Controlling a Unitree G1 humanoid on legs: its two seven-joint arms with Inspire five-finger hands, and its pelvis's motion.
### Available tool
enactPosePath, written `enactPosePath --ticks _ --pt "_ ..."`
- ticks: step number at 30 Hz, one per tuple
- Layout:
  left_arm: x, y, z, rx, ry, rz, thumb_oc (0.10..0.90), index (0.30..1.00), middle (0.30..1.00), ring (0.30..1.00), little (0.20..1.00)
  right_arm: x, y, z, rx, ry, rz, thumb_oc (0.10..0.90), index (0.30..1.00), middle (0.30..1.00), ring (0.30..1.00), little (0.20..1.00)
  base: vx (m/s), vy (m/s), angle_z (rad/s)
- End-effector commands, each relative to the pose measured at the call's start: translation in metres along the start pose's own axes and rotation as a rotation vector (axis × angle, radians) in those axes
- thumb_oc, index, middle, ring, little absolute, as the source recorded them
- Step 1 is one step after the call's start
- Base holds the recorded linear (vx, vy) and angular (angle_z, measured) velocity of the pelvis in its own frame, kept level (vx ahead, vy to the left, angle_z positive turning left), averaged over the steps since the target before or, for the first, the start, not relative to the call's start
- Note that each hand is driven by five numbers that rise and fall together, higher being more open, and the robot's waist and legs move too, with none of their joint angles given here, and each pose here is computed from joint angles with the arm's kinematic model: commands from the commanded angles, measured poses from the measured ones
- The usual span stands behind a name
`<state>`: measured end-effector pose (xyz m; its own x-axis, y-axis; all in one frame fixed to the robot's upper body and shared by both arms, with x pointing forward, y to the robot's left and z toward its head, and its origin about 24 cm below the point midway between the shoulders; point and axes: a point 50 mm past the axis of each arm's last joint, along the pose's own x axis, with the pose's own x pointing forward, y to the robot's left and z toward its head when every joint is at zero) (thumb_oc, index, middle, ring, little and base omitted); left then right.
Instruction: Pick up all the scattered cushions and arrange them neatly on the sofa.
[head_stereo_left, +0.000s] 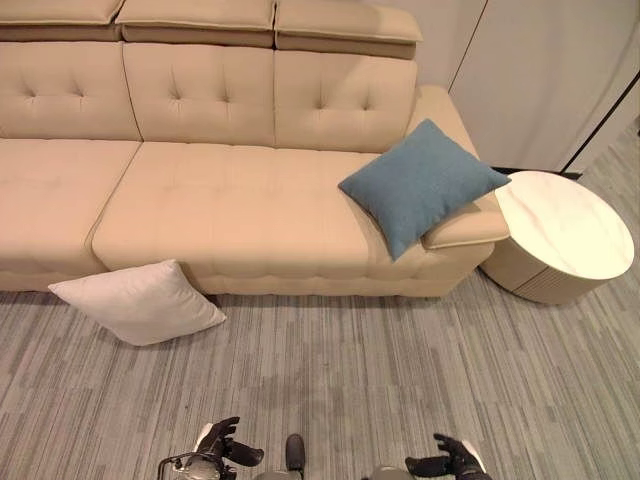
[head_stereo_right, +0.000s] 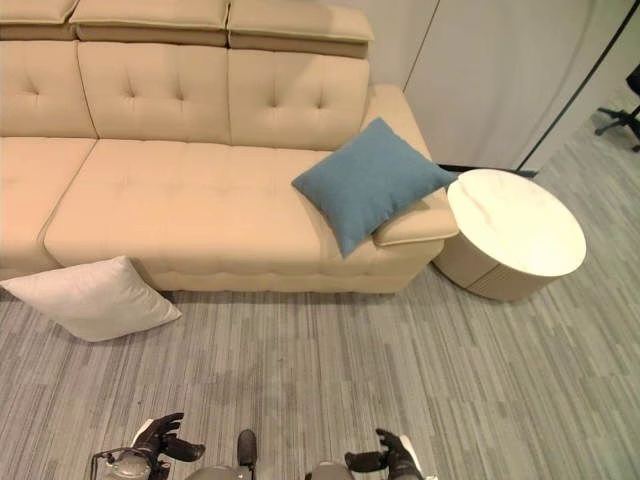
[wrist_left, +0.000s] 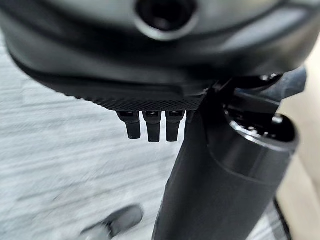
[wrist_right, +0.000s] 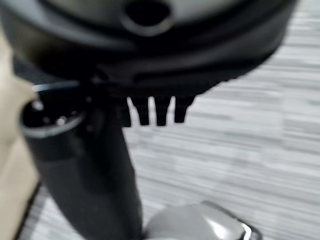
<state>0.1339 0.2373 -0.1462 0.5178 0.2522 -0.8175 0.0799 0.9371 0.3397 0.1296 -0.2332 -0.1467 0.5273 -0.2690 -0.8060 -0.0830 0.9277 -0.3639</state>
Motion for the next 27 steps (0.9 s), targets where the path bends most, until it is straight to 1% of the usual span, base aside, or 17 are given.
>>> enactPosePath --ticks 1,9,12,15,18,20,27 --pt "0.0 -0.003 0.002 0.004 -0.022 -0.005 0.8 0.9 0.9 0.9 0.9 0.004 -0.02 0.017 -0.03 -0.073 -0.051 0.8 0.9 0.9 0.9 0.9 0.21 -0.036 -0.07" --pt "0.001 -0.005 0.009 0.022 -0.041 -0.012 0.8 0.9 0.9 0.9 0.9 0.004 -0.022 0.015 -0.06 -0.057 -0.056 0.8 0.9 0.9 0.9 0.9 0.21 -0.107 -0.24" --pt "0.001 -0.009 0.009 0.021 -0.041 -0.02 0.8 0.9 0.9 0.9 0.9 0.003 -0.02 0.009 -0.066 -0.038 -0.049 0.8 0.9 0.9 0.9 0.9 0.19 -0.152 0.22" --pt "0.0 -0.017 0.01 0.013 -0.049 -0.043 0.8 0.9 0.9 0.9 0.9 0.003 -0.02 0.008 -0.049 -0.037 -0.05 0.8 0.9 0.9 0.9 0.9 0.18 -0.258 0.14" --pt "0.001 -0.022 0.025 0.008 -0.092 -0.059 0.8 0.9 0.9 0.9 0.9 0.004 -0.026 0.015 -0.023 -0.065 -0.075 0.8 0.9 0.9 0.9 0.9 0.06 -0.261 0.12" --pt "0.002 -0.021 0.026 0.006 -0.096 -0.056 0.8 0.9 0.9 0.9 0.9 0.004 -0.027 0.015 -0.02 -0.063 -0.076 0.8 0.9 0.9 0.9 0.9 0.09 -0.148 -0.32" --pt "0.0 -0.025 0.016 0.009 -0.061 -0.063 0.8 0.9 0.9 0.9 0.9 0.002 -0.027 0.003 -0.033 -0.026 -0.083 0.8 0.9 0.9 0.9 0.9 0.18 -0.025 -0.16"
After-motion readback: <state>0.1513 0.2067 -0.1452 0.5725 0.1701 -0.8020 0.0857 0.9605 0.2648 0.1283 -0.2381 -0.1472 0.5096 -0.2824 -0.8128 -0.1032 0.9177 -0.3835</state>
